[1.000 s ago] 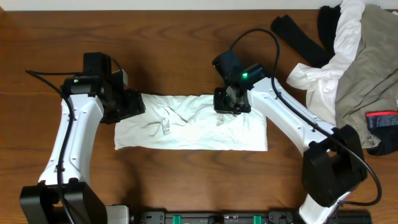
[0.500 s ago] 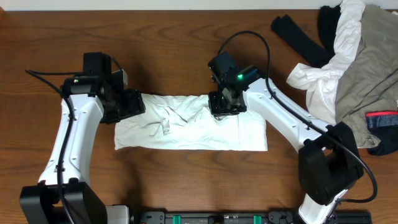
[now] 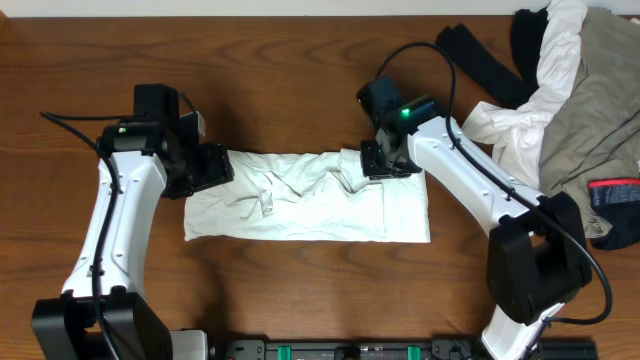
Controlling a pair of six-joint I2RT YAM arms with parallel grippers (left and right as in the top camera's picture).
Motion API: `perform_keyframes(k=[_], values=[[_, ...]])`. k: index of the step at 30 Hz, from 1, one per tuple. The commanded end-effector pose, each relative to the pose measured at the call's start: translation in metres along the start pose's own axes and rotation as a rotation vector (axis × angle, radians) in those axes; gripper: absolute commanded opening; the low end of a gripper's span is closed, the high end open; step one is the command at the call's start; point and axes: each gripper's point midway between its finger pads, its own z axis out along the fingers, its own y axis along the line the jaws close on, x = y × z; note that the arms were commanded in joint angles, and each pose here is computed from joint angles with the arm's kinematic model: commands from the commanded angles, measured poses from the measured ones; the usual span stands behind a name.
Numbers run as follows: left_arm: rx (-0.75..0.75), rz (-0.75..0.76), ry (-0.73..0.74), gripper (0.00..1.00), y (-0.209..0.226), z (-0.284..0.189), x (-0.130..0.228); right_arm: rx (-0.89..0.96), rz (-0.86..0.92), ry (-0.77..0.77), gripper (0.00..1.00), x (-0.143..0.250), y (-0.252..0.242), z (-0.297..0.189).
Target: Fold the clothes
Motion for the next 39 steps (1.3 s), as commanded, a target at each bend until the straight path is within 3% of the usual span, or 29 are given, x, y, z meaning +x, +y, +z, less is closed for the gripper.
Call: perform_keyframes(k=[1,15,22,29,35,39], values=[[-0.014,-0.007,0.002,0.70,0.004,0.000,0.002,0.020,-0.012,0.013,0.34,0.002,-0.004,0.004],[-0.014,-0.007,0.002,0.70,0.004,0.000,0.002,-0.081,-0.013,0.099,0.36,0.030,0.008,0.033],[-0.015,-0.007,0.005,0.70,0.004,0.001,0.002,-0.245,-0.059,0.154,0.29,0.040,0.035,0.030],[-0.015,-0.007,0.006,0.70,0.005,0.002,0.002,-0.542,-0.177,0.274,0.35,0.069,0.082,0.007],[-0.015,-0.008,0.007,0.71,0.005,0.002,0.002,-0.543,-0.218,0.307,0.41,0.085,0.094,0.005],[-0.015,-0.008,0.007,0.71,0.005,0.002,0.002,-0.434,-0.233,0.251,0.36,0.075,0.080,0.016]])
